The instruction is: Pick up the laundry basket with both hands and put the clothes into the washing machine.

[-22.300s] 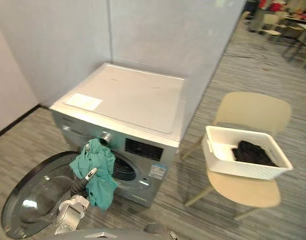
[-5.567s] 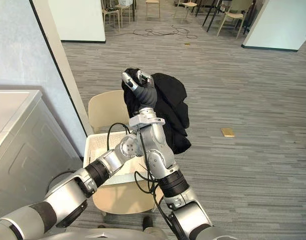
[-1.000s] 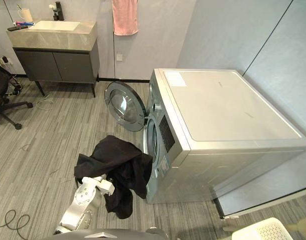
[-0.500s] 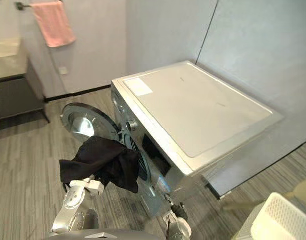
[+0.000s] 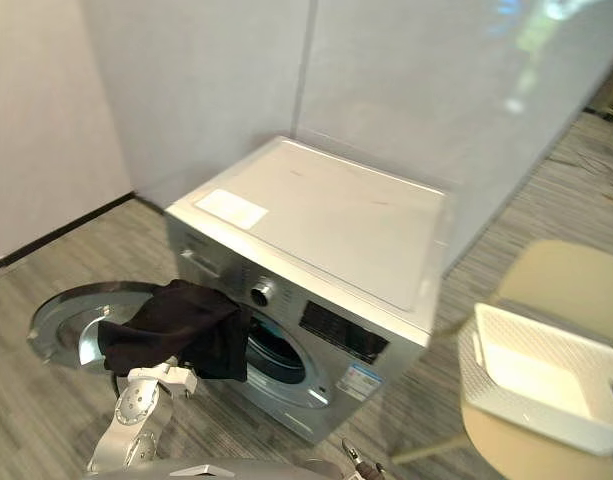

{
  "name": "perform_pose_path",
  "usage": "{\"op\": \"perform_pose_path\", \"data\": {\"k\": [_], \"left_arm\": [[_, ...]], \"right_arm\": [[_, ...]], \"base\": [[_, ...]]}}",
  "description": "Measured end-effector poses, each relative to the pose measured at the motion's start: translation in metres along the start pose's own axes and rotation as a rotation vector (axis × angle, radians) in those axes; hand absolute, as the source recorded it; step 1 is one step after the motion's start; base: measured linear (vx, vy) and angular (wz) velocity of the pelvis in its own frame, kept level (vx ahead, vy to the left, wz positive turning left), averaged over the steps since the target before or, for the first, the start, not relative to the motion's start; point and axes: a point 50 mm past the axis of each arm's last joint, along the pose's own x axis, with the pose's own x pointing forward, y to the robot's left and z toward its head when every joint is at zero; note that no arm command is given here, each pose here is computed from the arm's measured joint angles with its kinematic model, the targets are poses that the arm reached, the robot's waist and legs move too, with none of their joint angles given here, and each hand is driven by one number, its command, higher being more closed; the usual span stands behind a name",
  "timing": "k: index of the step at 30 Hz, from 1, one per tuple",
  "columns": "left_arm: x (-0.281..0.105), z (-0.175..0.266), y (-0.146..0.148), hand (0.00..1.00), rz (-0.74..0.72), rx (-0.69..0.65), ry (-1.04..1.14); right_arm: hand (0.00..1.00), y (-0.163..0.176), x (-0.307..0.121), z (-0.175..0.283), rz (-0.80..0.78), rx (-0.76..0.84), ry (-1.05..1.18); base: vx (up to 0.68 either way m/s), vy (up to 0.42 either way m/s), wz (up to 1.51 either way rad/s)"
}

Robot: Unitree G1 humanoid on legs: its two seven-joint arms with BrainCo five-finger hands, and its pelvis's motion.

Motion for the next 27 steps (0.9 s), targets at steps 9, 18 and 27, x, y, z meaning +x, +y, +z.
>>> {"op": "perform_pose_path", "data": {"k": [9,18,27], "left_arm": [[0.016,-0.005,-0.034,1.00,-0.078,-0.057,0.006],[-0.009,-0.012,-0.017,1.00,-0.027,-0.079,0.037],[-0.029,-0.027,-0.023,1.00,-0.202,-0.009,0.110]], "right_arm": [[0.00,-0.020,-0.002,0.001,-0.043,-0.050,-0.007],[0.00,-0.013,0.003,0.020,0.005,-0.176,-0.053],[0.00,0.015,0.011,0.026,0.089,-0.387,-0.045]], "base": [[0.06,-0.165,-0.31],[0.02,-0.048,-0.30],[0.14,0.199,-0.47]]}}
